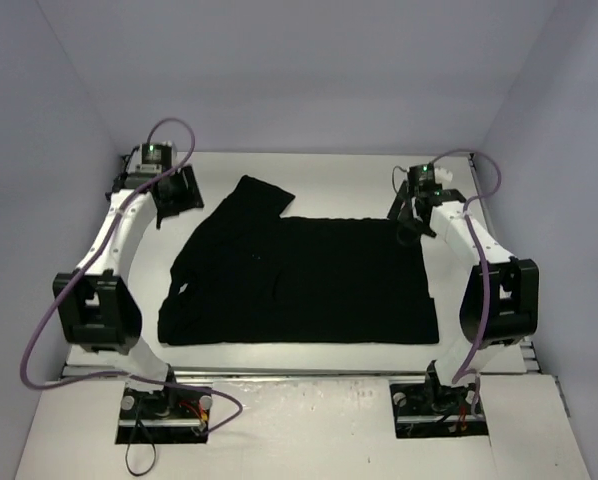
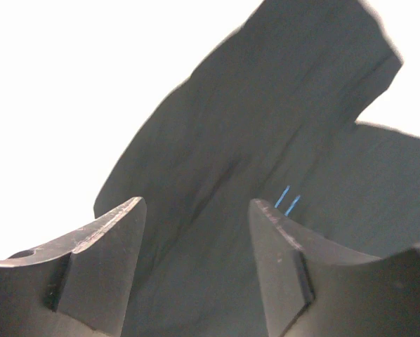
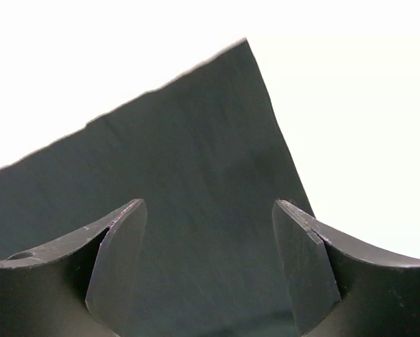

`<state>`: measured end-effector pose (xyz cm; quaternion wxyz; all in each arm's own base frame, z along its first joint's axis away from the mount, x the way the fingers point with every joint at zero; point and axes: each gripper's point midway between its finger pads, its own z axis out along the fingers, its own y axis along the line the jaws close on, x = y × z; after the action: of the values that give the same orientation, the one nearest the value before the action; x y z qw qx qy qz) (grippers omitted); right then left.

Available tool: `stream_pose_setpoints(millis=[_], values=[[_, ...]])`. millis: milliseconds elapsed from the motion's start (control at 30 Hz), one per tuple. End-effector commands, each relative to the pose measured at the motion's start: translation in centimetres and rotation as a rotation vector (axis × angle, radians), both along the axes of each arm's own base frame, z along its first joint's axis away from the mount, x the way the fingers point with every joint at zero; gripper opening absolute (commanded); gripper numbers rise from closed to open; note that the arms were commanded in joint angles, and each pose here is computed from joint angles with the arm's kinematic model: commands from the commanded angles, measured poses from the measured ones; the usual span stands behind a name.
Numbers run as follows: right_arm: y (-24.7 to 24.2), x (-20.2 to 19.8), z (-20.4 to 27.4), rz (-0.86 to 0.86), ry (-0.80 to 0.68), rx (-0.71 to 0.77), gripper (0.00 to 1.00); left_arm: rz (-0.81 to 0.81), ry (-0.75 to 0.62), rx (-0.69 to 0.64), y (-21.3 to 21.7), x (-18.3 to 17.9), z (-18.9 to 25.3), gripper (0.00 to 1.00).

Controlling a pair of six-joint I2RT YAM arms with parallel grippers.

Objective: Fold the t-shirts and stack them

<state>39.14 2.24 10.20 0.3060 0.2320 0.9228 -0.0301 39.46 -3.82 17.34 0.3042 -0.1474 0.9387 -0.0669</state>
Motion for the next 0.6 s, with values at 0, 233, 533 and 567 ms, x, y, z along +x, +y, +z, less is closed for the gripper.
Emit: stream_pose_setpoints(millis=[0,233,533,567], values=[[-1.3,4.0,1.0,0.026,-0.022,-0.066,0.67,-0.193,-0.068,-0.005,-2.2,6.8,1.2,0.57],[-0.3,8.2,0.5,0.129,-0.033,-0.068,0.61,-0.291,-0.132,0.035,-3.6,15.0,-0.1,0.57],[-0.4,8.7,-2.4,0.178,0.022,-0.090,0.59,-0.232,-0.034,0.113,-3.2,17.3,-6.7,0.53],[-0.7,8.6,-2.7,0.177,0.030,-0.098,0.59,-0.222,-0.022,0.123,-3.1,17.2,-7.3,0.53]])
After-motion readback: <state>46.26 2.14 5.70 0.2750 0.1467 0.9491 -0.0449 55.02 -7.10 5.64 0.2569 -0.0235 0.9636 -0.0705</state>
